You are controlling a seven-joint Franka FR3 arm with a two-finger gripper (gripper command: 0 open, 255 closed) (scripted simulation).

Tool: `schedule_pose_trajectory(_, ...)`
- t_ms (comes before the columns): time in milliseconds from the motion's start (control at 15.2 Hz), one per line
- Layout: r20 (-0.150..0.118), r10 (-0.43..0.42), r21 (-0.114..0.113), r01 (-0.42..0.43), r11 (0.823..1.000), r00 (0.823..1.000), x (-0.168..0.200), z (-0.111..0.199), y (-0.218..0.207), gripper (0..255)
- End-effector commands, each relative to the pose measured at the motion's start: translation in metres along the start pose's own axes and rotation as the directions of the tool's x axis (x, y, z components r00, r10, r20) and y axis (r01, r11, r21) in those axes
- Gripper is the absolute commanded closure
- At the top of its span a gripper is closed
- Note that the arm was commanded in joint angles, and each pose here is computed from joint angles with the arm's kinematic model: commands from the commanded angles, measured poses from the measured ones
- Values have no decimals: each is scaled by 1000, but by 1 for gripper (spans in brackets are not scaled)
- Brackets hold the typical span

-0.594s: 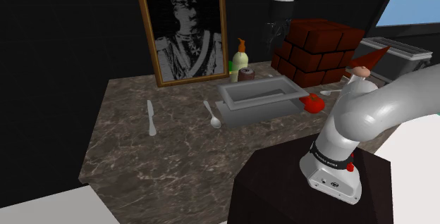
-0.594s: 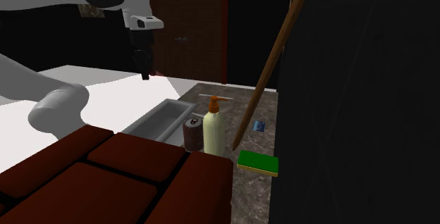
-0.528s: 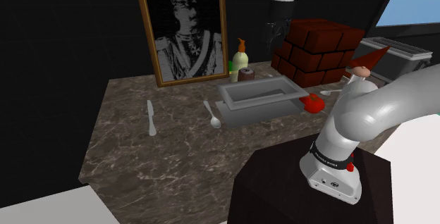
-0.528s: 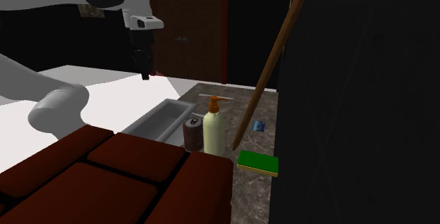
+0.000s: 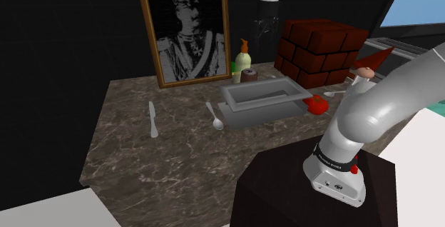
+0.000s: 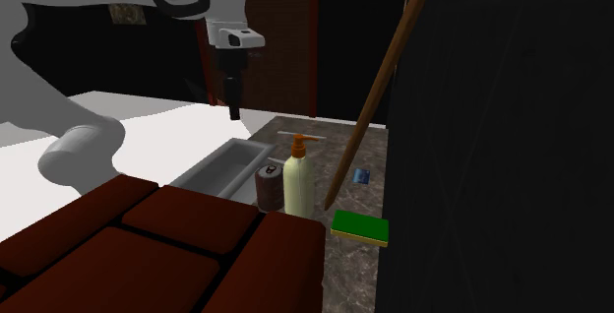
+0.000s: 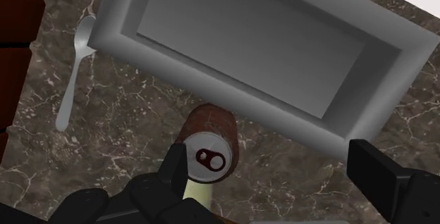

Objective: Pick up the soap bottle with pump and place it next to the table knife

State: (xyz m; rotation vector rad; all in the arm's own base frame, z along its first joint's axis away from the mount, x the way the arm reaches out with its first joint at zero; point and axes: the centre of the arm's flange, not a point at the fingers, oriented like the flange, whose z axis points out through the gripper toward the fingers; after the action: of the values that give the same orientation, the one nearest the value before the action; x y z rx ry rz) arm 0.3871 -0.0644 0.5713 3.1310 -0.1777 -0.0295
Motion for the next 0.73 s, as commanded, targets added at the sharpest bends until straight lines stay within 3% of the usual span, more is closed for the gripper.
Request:
schedule_pose_trajectory(0, 1, 5, 0, -5, 1000, 1000, 24, 3, 14, 0)
schedule_pose_trajectory(660, 9, 30, 6, -30, 1000, 1000, 140, 20, 77, 0)
